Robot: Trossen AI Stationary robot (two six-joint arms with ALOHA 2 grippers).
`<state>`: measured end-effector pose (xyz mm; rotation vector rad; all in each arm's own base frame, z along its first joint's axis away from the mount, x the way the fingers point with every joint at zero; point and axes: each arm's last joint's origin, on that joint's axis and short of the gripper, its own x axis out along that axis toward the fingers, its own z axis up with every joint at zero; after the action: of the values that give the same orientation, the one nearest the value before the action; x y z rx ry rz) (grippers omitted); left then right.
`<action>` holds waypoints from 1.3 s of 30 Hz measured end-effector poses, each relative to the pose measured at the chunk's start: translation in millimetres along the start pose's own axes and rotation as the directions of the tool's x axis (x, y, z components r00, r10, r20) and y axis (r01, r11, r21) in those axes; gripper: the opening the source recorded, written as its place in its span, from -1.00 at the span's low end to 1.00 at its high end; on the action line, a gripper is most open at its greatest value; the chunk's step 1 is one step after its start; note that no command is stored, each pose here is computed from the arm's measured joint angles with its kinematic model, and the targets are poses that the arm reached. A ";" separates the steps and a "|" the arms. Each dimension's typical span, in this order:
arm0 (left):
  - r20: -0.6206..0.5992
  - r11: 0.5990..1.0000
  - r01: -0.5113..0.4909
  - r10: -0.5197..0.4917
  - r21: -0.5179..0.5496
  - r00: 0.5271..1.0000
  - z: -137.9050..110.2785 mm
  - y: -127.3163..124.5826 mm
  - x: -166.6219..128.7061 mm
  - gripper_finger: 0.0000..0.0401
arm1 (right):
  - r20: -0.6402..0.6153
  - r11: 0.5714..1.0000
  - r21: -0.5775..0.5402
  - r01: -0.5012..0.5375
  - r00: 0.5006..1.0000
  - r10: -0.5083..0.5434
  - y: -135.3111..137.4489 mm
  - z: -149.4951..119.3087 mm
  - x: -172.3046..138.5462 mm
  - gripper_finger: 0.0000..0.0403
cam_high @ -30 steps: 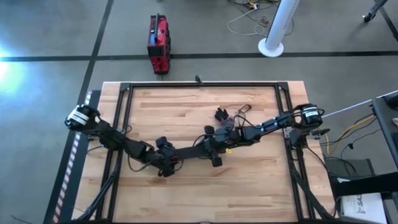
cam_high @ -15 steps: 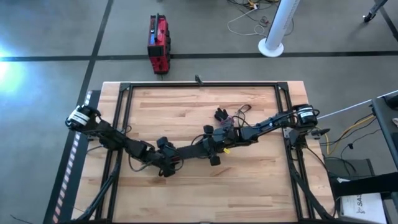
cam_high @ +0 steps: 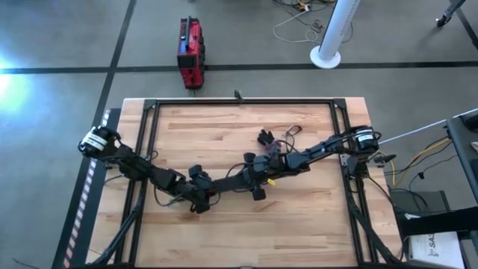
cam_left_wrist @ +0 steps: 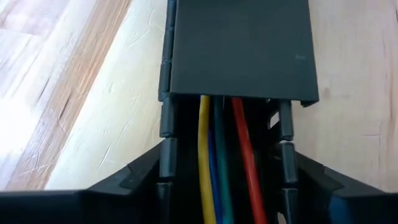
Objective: Ziptie cables
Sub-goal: Close the black cable duct
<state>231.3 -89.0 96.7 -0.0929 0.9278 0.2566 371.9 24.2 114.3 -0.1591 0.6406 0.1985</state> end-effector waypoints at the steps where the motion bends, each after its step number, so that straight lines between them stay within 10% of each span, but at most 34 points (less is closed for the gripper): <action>1: -0.001 1.000 0.002 -0.002 0.003 1.000 0.0 0.0 0.1 0.11 | -0.002 1.000 -0.001 0.000 1.000 0.000 -0.5 2.0 -0.2 0.09; 39: 0.003 1.000 -0.005 0.005 -0.013 1.000 -0.5 0.5 0.3 0.10 | -0.038 0.999 -0.028 -0.022 0.999 0.021 0.5 8.3 -9.8 0.09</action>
<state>230.9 -88.5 96.2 -0.1019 0.9240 0.2670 368.9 25.2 126.7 -0.1835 0.6773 0.2262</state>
